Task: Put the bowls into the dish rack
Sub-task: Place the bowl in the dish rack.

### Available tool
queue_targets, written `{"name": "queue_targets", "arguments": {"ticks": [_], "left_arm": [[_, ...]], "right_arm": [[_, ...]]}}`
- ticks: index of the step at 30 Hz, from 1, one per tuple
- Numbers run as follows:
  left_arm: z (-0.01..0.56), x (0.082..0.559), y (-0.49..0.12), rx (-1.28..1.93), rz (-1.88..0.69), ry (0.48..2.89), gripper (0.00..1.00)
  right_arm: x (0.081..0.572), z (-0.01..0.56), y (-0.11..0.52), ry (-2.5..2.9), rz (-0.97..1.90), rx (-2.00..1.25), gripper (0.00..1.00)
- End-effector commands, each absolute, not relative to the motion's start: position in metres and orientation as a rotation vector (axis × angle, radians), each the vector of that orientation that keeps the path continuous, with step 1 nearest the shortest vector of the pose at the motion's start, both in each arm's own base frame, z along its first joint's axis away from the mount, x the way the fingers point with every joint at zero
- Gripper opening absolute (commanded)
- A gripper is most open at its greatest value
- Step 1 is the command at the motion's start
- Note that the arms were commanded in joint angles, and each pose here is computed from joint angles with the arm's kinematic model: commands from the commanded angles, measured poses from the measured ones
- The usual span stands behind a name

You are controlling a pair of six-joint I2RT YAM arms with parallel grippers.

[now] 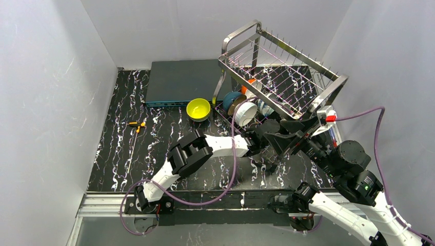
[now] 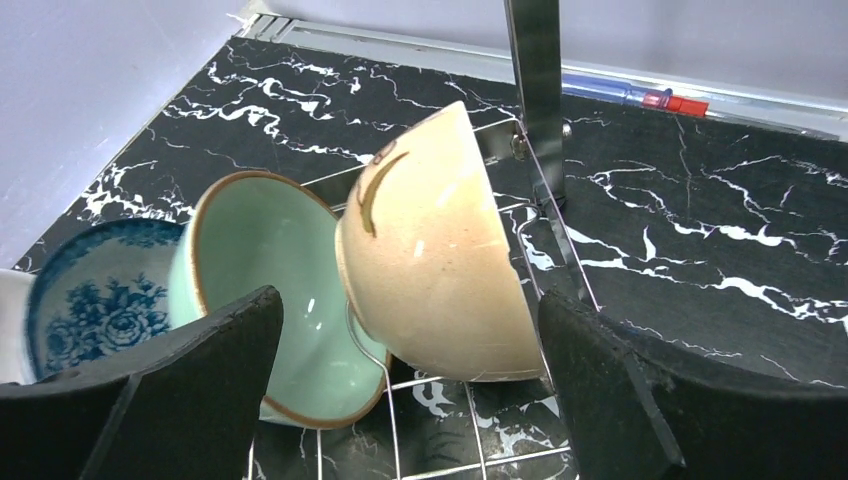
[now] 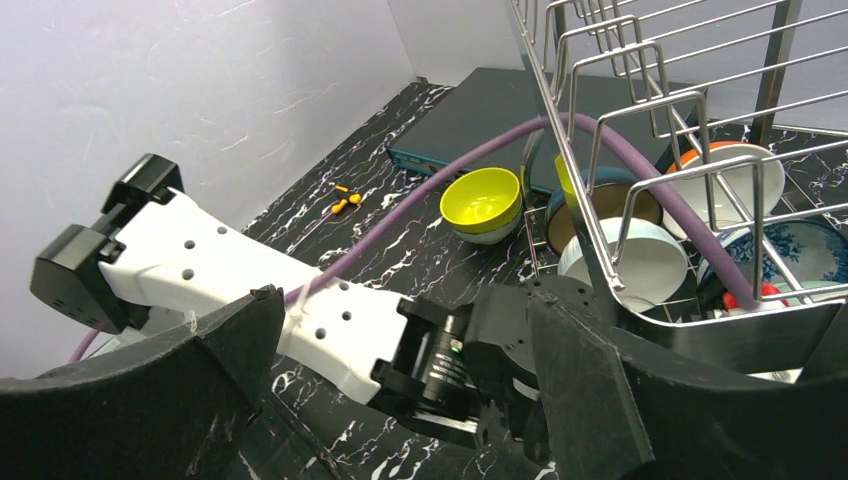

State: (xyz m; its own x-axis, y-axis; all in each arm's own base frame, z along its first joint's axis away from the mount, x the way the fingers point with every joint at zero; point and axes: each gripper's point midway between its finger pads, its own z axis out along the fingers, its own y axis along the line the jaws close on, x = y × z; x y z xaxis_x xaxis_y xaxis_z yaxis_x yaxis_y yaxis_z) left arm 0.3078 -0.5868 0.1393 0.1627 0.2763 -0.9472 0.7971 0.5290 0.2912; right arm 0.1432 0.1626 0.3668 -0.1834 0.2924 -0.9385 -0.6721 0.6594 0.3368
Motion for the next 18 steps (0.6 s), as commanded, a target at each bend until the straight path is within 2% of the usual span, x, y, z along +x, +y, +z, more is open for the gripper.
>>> {"name": "queue_targets", "arguments": {"ticks": [1, 6, 18], "left_arm": [[0.223, 0.301, -0.572, 0.902, -0.560, 1.329, 0.98], [0.245, 0.294, -0.557, 0.867, -0.585, 1.328, 0.98], [0.227, 0.278, -0.521, 0.809, -0.637, 1.436, 0.98]], "right_arm": [[0.143, 0.385, 0.163, 1.472, 0.915, -0.311, 0.99], [0.143, 0.387, 0.164, 1.467, 0.918, -0.312, 0.99], [0.145, 0.386, 0.170, 1.470, 0.928, -0.324, 0.99]]}}
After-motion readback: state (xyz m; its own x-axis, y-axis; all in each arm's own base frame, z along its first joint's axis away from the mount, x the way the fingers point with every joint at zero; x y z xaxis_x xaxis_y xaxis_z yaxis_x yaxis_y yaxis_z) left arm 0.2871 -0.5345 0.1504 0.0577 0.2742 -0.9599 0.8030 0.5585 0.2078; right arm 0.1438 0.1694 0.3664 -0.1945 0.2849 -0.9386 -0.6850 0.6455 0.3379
